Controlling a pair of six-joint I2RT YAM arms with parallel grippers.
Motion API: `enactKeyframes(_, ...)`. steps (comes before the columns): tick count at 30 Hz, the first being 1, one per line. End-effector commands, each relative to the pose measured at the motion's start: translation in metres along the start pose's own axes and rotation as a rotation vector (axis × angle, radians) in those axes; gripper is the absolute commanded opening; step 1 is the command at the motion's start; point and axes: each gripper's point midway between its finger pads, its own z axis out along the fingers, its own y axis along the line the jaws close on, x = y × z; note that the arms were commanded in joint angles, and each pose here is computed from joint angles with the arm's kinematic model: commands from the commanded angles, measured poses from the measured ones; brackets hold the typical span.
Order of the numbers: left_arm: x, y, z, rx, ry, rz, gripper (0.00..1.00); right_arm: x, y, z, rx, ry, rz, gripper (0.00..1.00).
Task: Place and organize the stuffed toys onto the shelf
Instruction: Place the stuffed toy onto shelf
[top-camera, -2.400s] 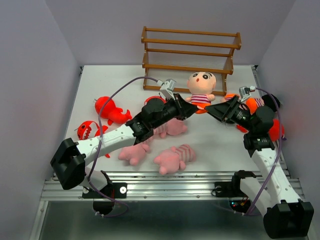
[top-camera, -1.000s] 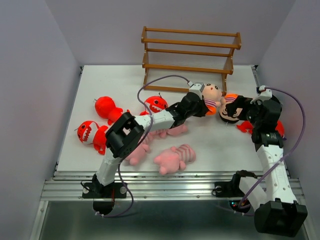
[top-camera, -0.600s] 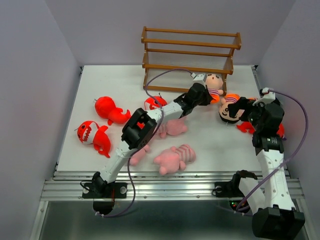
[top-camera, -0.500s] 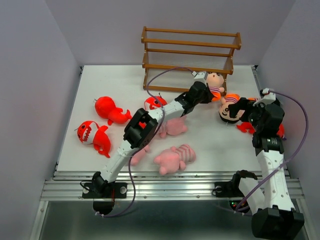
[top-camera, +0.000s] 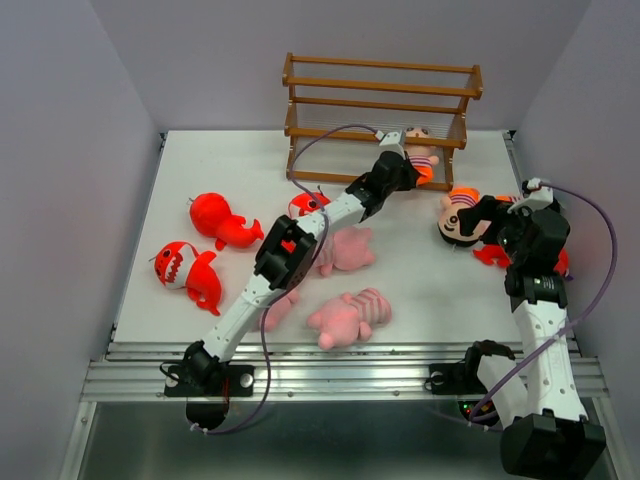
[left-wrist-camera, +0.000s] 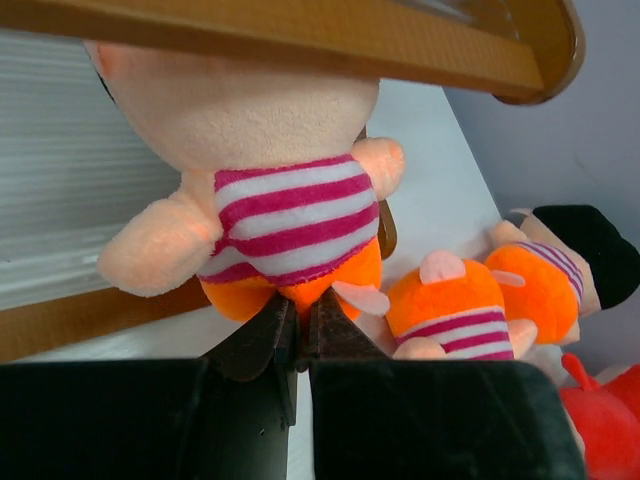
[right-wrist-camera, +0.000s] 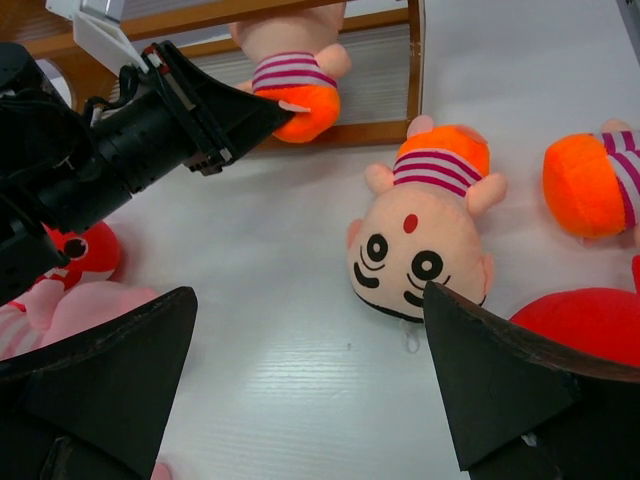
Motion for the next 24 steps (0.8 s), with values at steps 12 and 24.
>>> enactKeyframes(12,-0.081,0.007,0.005,0.013,-0.174,-0.001,0.11,-0.013,-0.001,0.001,-0.011,-0.055,0.000,1.00)
enactKeyframes(24,-0.058,0.030,0.012,-0.015,-0.107,-0.005,0.11,-0.015,-0.005,-0.001,-0.003,-0.067,0.003,1.00)
